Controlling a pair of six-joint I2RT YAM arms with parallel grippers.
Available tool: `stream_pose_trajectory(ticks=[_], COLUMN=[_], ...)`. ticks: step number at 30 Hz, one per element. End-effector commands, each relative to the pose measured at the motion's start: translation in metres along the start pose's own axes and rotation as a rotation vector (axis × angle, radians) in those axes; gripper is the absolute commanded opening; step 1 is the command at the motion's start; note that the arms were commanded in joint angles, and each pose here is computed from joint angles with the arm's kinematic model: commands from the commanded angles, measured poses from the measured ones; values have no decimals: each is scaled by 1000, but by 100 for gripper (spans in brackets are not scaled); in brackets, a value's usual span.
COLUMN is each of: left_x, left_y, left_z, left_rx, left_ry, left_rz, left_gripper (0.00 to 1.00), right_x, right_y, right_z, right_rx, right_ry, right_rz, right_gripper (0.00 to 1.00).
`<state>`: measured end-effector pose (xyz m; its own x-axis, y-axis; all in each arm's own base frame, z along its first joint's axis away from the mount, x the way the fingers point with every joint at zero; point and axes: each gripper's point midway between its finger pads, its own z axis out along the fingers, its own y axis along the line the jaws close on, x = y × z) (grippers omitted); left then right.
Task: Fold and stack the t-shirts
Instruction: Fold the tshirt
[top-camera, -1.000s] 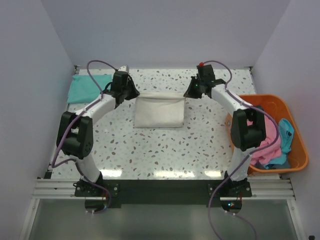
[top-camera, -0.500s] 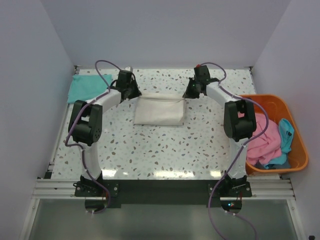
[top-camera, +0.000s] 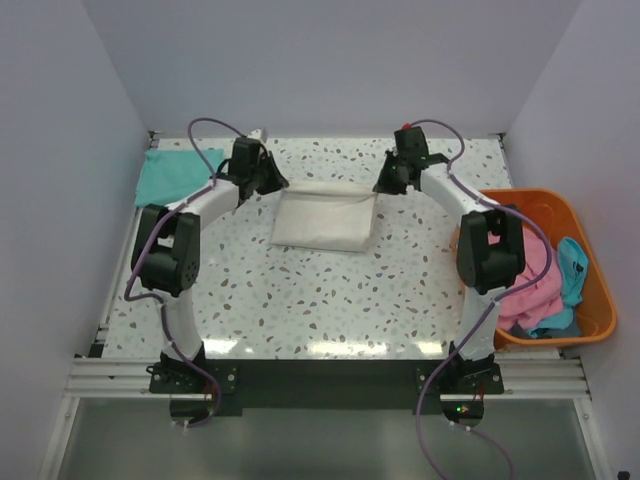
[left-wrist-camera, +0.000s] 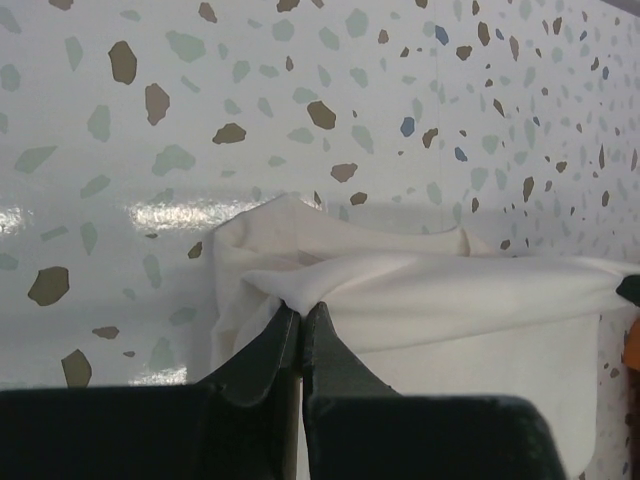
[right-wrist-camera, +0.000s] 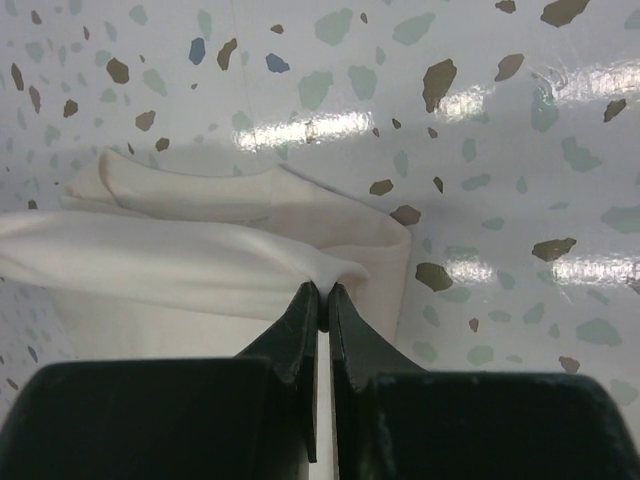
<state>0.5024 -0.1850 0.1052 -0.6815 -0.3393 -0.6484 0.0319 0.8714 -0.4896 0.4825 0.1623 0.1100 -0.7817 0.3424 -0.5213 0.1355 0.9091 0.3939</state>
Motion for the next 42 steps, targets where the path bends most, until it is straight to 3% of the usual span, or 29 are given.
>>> stream_pose_trajectory(ticks=[1, 2, 4, 6, 7, 8, 9, 11, 12, 19, 26, 35, 42], left_x=[-21, -17, -20, -26, -29, -35, -36, -46, -48, -54, 6, 67, 107], left_y=[-4, -1, -1, -2, -4, -10, -12, -23, -26, -56, -53, -35, -7], left_z=[7, 13, 15, 16, 14, 9, 6, -8, -14, -76, -75, -35, -28], left_rx=[43, 37, 29, 29, 33, 47, 54, 81, 90, 200, 263, 261, 199], left_ry=[-47, -35, -38, -50, -57, -69, -73, -97, -104, -188, -90, 65, 145], left_rz=[23, 21, 20, 27, 28, 36, 37, 50, 52, 66, -13, -75, -83], left_gripper=[5, 16, 22, 50, 69, 100, 100, 100, 100, 100, 100, 100, 100], right_x=[-5, -5, -5, -8, -9, -11, -15, -17, -17, 8, 73, 144, 186], right_y=[-22, -24, -24, -23, -22, -20, -17, -11, -8, 66, 120, 49, 1], right_z=[1, 3, 8, 9, 8, 5, -1, -11, -15, -75, -78, -5, 10], right_rx=[91, 94, 93, 94, 91, 88, 81, 52, 37, -326, -508, -316, -227], right_ry=[-8, -8, 0, -1, -3, -8, -18, -19, -23, -36, 26, 134, 202], right_rz=[34, 41, 46, 47, 46, 45, 43, 33, 25, -10, 30, 131, 147], right_gripper=[1, 3, 14, 26, 38, 58, 65, 91, 98, 99, 99, 99, 99])
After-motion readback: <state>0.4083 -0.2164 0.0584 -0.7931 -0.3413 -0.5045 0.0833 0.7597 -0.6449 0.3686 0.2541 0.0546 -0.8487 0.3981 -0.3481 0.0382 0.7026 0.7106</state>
